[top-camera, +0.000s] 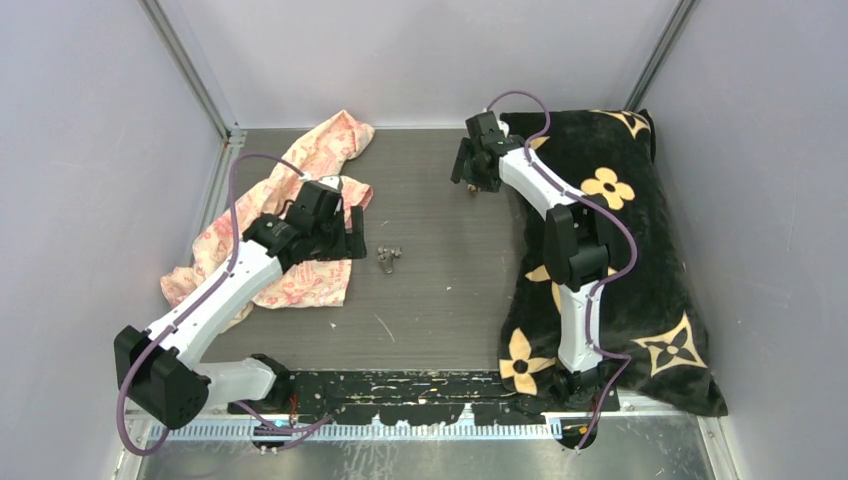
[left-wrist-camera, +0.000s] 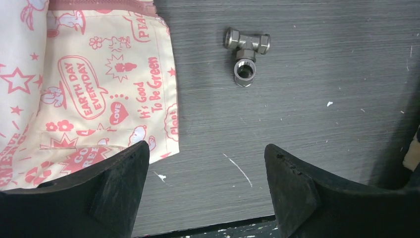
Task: Install the water faucets
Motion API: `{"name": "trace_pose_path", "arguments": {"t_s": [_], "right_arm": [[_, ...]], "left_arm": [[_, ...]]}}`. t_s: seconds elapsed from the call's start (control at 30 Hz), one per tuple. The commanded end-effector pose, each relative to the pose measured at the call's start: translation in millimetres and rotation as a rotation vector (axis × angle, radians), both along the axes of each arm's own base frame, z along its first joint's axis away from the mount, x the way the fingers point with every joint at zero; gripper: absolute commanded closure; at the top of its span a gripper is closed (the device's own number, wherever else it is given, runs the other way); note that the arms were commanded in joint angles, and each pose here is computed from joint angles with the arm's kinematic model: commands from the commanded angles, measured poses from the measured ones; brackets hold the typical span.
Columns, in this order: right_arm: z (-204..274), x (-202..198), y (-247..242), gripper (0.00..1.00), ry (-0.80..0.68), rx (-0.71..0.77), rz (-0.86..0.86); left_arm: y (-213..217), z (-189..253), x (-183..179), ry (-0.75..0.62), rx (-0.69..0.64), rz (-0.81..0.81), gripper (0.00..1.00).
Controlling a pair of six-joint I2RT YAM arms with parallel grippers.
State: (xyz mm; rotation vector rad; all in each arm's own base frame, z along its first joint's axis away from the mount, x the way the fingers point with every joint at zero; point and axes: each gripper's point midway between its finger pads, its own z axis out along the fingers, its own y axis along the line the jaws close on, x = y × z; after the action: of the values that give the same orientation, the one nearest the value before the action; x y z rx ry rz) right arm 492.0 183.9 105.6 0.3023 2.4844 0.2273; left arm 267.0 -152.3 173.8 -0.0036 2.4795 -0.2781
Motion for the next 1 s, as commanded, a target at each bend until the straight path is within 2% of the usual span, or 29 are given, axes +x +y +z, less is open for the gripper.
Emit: {"name": "trace_pose_path", "arguments": {"t_s": [0.0,0.13,0.47,0.63,0.8,0.97], "right_arm": [[13,11,-3,0.29,-0.044,-0.019,0.019],[2,17,-9,0.28,-0.029,-0.037,0.005],[-21,48,-27,0.29,-0.011,-0.123,0.021],[-37,62,-24,0.31,0.008,-0.084,0.076],[-52,68,-21,0.43,0.039,-0.096,0.114],[-45,51,-13,0.75,0.060,-0.040,0.099]], "left_arm": [[9,22,2,-0.050,-0.045,0.073,0.14],[2,23,1,-0.049,-0.096,0.061,0.14],[3,29,-5,-0.075,-0.124,0.056,0.13],[1,28,-9,-0.069,-0.135,0.039,0.13],[-1,28,-10,-0.067,-0.152,0.043,0.14],[-4,30,-9,-0.080,-0.171,0.036,0.14]]}}
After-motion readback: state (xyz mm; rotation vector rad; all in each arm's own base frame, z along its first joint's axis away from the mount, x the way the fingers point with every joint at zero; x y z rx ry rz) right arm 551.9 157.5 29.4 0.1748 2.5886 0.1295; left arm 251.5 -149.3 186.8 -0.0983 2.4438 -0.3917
